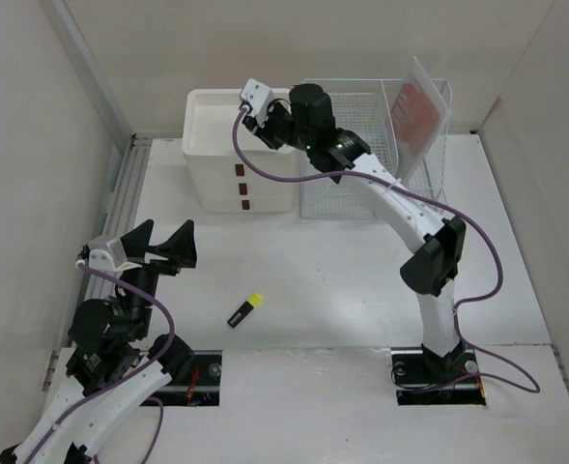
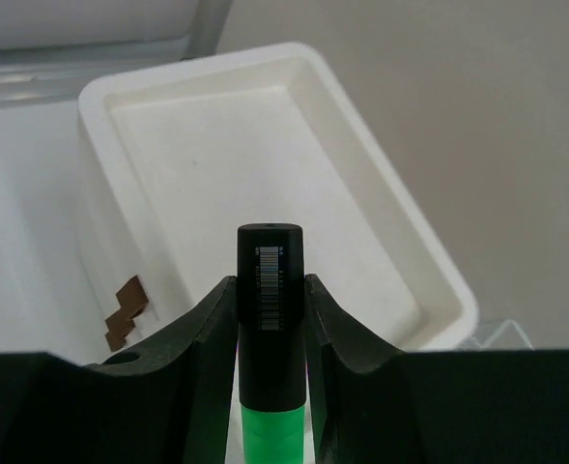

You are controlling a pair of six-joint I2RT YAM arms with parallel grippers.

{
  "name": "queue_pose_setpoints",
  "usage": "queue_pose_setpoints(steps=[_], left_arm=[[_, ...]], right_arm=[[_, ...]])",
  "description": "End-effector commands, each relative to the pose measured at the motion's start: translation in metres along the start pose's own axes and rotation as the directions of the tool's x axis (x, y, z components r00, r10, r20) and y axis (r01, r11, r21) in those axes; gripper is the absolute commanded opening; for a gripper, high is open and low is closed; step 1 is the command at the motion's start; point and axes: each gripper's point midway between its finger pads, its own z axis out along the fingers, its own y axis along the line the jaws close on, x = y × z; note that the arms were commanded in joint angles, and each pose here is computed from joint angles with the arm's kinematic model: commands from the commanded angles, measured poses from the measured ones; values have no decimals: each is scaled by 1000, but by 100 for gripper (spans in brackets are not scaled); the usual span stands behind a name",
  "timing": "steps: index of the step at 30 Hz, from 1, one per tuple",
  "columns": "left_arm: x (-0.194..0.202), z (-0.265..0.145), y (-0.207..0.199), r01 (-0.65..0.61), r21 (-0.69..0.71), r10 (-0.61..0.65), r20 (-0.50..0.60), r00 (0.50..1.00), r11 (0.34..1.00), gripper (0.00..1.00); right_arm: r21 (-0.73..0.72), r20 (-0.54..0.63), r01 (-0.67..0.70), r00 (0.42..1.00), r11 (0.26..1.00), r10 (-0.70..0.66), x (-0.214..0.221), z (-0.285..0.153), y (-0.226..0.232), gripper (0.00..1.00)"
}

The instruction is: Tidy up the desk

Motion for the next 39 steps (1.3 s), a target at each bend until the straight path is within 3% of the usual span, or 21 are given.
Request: queue_pose_setpoints(steps=[1, 17, 24, 26, 29, 35, 39], left_arm=[[-8, 1, -5, 5, 24, -6, 33, 999, 1000, 94], [1, 7, -4, -14, 1, 14, 5, 1000, 1000, 94], [1, 8, -2, -13, -9, 14, 6, 1000, 1000, 94], [1, 8, -2, -13, -9, 14, 6, 1000, 1000, 94], [1, 8, -2, -13, -9, 14, 6, 1000, 1000, 94], [3, 9, -3, -18, -10, 18, -1, 1000, 1000, 94], [3, 9, -3, -18, -10, 18, -1, 1000, 1000, 94]], right_arm=[[-42, 81, 28, 996, 999, -24, -18, 11, 1, 0], [-57, 68, 29, 997, 998, -25, 24, 51, -3, 1], [-37, 66, 30, 997, 999, -27, 27, 56, -7, 26], [-32, 73, 32, 997, 999, -30, 23, 55, -9, 43], [-18, 79, 34, 996, 999, -33, 17, 50, -13, 60], [9, 138, 60, 989, 998, -60, -28, 16, -24, 66], [-133, 195, 83, 979, 988, -56, -57, -17, 8, 66]])
